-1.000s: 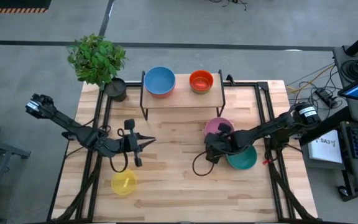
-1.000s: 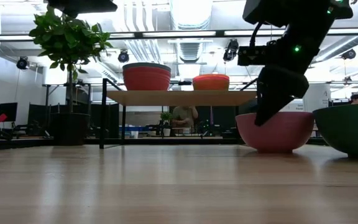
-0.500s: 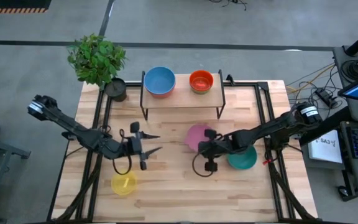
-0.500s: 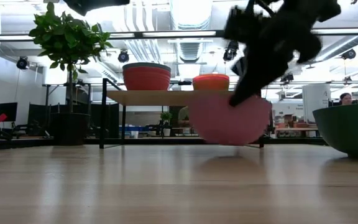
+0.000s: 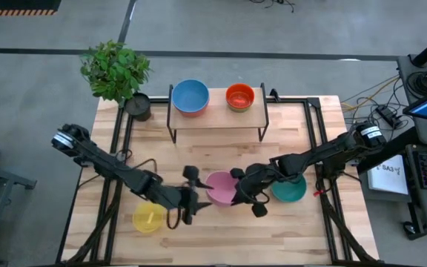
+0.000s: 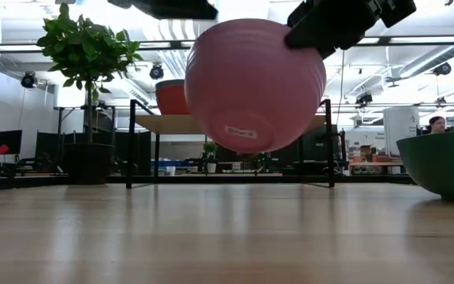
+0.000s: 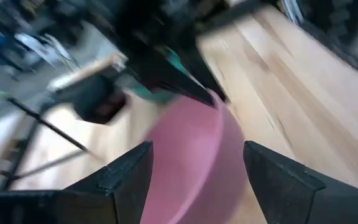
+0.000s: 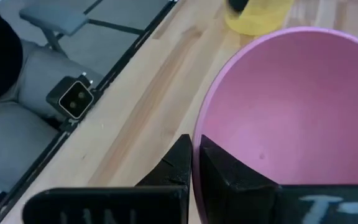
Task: Place and stack bowls onto a shelf
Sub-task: Stack the large pink bowl on top of the large blue bowl on the shelf
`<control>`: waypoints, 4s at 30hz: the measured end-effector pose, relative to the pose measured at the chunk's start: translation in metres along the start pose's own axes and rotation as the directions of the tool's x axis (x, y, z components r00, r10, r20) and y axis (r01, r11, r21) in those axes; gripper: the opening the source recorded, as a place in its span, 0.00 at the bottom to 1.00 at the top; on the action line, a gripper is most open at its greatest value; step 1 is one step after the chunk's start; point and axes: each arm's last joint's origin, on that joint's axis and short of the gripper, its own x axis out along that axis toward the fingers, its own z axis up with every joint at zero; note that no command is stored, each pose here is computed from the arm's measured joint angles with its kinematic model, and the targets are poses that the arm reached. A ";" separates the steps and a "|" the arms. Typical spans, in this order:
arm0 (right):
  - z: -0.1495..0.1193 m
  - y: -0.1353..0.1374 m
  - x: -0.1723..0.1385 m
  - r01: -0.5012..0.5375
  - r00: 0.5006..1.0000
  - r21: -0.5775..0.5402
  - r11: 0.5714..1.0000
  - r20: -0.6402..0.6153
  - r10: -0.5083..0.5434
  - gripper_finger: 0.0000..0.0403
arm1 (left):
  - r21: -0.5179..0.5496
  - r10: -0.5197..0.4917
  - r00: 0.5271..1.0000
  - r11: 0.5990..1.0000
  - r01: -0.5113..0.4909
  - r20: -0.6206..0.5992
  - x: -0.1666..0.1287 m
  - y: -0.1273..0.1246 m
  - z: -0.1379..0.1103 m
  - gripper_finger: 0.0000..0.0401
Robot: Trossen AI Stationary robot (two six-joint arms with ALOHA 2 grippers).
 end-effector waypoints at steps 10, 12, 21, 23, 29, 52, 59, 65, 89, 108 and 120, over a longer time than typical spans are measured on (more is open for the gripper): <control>0.000 0.001 0.000 -0.054 0.999 -0.031 0.998 0.001 0.054 0.02 | 0.012 -0.075 0.970 0.997 0.080 -0.231 0.026 -0.007 -0.003 0.58; 0.000 0.002 0.000 -0.069 0.998 -0.036 0.997 0.001 0.069 0.02 | 0.007 -0.073 0.970 0.997 0.077 -0.231 0.027 -0.006 -0.004 0.58; 0.000 0.002 0.000 -0.072 0.997 -0.050 0.996 -0.001 0.072 0.02 | -0.018 -0.079 0.969 0.997 0.077 -0.235 0.027 -0.005 -0.004 0.44; 0.000 0.002 0.000 -0.069 0.998 -0.051 0.996 -0.002 0.069 0.02 | -0.023 -0.089 0.968 0.996 0.086 -0.236 0.027 -0.005 -0.004 0.35; 0.000 -0.001 0.000 -0.010 1.000 -0.024 1.000 -0.001 0.010 0.04 | -0.040 -0.137 0.961 0.991 0.131 -0.240 0.026 -0.007 -0.005 0.04; 0.030 0.011 -0.065 0.057 0.988 0.016 0.998 0.144 -0.059 0.48 | -0.049 -0.128 0.921 0.992 0.118 -0.369 0.004 0.015 0.039 0.00; 0.030 0.026 -0.092 0.064 0.984 -0.002 0.998 0.167 -0.063 0.47 | 0.048 -0.005 0.907 0.998 0.028 -0.420 -0.032 0.050 0.073 0.00; 0.011 0.031 -0.086 0.061 0.979 -0.011 0.998 0.196 -0.058 0.47 | 0.116 0.142 0.885 0.988 -0.101 -0.444 -0.049 0.125 0.085 0.00; -0.013 0.029 -0.073 0.046 0.973 0.040 0.998 0.225 -0.054 0.47 | -0.172 0.156 0.835 0.943 -0.285 -0.527 -0.059 0.286 0.025 0.00; -0.013 0.029 -0.073 0.045 0.973 0.044 0.998 0.224 -0.054 0.47 | -0.131 0.226 0.796 0.925 -0.356 -0.561 -0.060 0.288 0.024 0.27; -0.019 0.028 -0.072 0.057 0.975 0.057 0.997 0.210 -0.068 0.47 | -0.115 0.234 0.810 0.931 -0.345 -0.538 -0.063 0.289 0.029 0.49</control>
